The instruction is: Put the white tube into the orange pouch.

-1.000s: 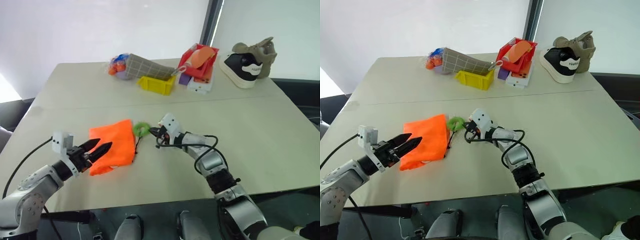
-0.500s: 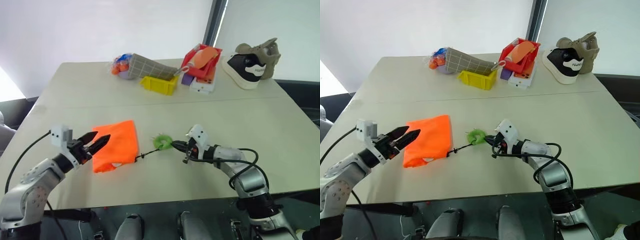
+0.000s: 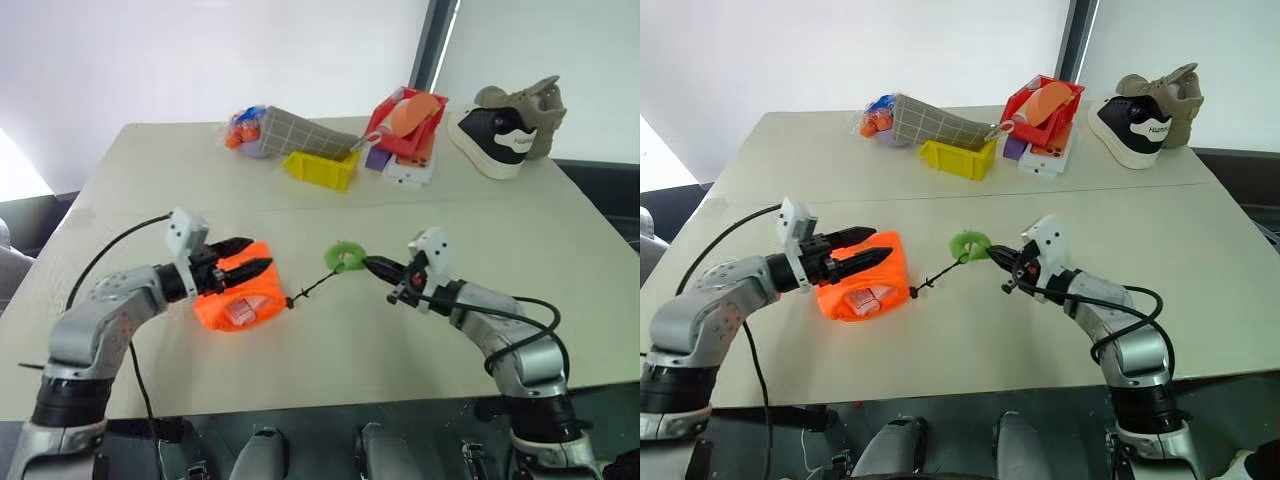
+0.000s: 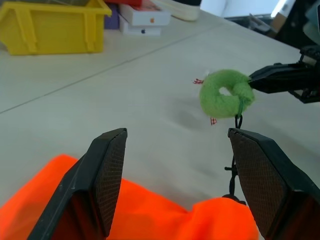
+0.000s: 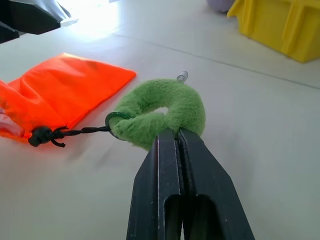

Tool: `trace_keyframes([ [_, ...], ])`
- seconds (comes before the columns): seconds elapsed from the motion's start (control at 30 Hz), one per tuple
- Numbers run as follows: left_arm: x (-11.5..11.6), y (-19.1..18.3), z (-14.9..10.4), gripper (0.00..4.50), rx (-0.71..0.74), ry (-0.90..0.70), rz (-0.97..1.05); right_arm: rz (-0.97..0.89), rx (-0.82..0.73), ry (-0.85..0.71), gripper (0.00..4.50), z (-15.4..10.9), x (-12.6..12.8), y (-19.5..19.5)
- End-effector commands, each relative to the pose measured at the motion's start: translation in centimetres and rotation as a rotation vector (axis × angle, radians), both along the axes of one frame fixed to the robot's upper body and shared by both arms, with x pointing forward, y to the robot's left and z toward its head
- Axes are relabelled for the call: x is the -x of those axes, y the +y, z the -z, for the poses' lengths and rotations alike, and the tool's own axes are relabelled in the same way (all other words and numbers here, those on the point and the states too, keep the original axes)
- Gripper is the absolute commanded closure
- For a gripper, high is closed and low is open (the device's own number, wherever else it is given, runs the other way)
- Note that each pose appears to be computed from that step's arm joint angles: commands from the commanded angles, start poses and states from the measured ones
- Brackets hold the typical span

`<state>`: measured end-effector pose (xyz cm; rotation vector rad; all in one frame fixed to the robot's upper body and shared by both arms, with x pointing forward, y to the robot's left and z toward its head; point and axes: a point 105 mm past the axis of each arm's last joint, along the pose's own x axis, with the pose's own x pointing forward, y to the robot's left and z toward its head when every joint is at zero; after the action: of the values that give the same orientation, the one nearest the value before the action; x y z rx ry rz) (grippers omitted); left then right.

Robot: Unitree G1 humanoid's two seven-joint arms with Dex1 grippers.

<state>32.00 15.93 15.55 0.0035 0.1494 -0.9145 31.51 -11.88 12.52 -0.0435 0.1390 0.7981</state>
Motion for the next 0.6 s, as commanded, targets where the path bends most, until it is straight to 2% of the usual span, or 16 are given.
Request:
trace_keyframes([
  [0.03,-1.1,0.1,-0.9,1.05,-0.024,-0.061,-0.001,0.01,0.05,0.007,4.49,0.8,0.1,-0.2],
  [0.1,-1.3,0.1,-1.1,1.05,-0.018,-0.074,-0.004,0.031,0.138,0.019,4.49,2.4,0.3,-0.9],
  [0.2,-1.4,0.1,-1.0,1.05,-0.009,-0.082,-0.018,0.029,0.18,0.026,4.49,3.3,0.7,-1.2],
  [0.43,-1.2,0.1,-0.7,1.05,-0.001,-0.079,-0.035,-0.006,0.287,-0.029,4.49,3.6,0.8,-1.0],
  [0.53,-1.2,0.2,-0.8,1.05,0.012,-0.081,-0.055,-0.039,0.24,-0.012,4.49,3.1,1.1,-0.5],
  [0.6,-1.1,0.2,-0.8,1.05,0.018,-0.081,-0.062,-0.049,0.255,-0.03,3.94,2.8,1.1,-0.4],
])
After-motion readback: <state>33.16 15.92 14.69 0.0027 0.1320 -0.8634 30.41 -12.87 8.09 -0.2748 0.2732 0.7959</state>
